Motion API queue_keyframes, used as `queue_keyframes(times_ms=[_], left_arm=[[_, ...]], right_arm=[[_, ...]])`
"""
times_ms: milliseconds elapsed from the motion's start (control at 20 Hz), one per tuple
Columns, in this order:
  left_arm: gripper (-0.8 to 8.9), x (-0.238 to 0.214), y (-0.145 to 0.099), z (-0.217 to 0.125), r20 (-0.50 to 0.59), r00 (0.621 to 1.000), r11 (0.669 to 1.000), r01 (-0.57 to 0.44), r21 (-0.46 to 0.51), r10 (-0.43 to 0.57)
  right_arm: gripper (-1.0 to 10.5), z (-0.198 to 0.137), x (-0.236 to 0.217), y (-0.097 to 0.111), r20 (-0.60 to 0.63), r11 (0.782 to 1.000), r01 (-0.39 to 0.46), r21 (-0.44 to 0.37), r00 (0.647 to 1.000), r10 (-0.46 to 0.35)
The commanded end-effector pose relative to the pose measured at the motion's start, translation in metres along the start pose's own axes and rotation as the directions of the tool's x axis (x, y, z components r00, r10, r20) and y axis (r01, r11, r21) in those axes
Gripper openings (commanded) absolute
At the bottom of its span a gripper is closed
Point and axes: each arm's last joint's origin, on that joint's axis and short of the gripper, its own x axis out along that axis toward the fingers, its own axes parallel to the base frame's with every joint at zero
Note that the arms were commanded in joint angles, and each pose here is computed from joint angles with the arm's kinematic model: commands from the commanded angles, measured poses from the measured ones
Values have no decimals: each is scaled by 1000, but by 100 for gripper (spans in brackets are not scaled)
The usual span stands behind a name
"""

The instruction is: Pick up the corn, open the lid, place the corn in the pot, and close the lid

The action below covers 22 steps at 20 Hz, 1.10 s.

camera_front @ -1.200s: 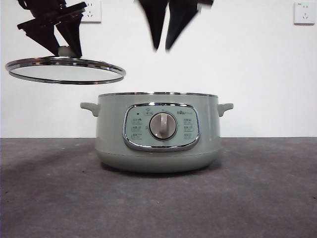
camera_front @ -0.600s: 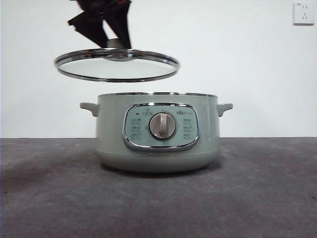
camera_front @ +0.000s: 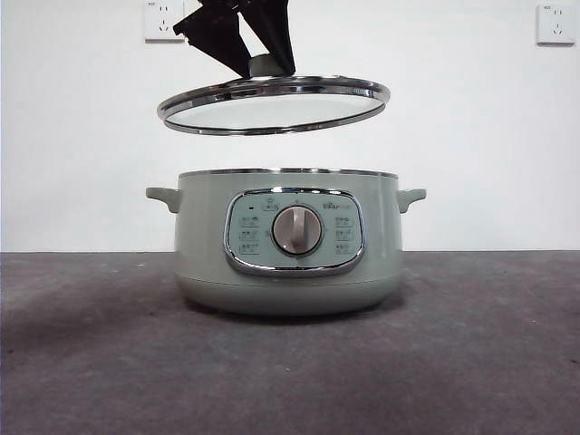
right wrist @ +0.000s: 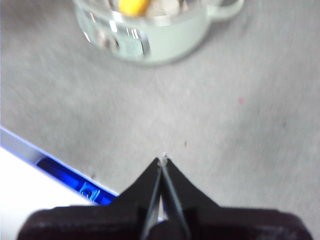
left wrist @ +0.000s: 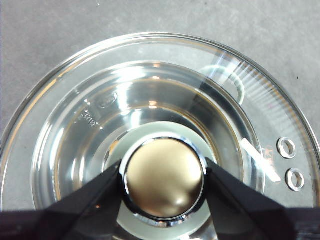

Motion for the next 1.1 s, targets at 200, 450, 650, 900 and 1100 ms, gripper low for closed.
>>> queue_keyframes(times_ms=[200,450,650,900,1100], left_arm=[[-9,8,0,6,46,999,1000,5,-8,-5],[-9,31,3,3,13,1000,1000,7,-21,-7],[-9,43,4,1,-12,1000,999,-5,-38,5],[-9,58,3,-5,-72,997,999,-7,-35,4],[-9,68,2,-9,-102,995,999,-1,-32,-2]], right_arm=[[-12,-17,-7,-6,22,999,-11,51,1000,9],[-12,-25,-18,-11,73,997,-41,68,997,36],[-12,-28,-22,-13,91,995,-47,89,995,39],[-12,-28,-22,-13,90,995,-47,91,995,39],[-12,-28,-22,-13,92,995,-48,92,995,39]])
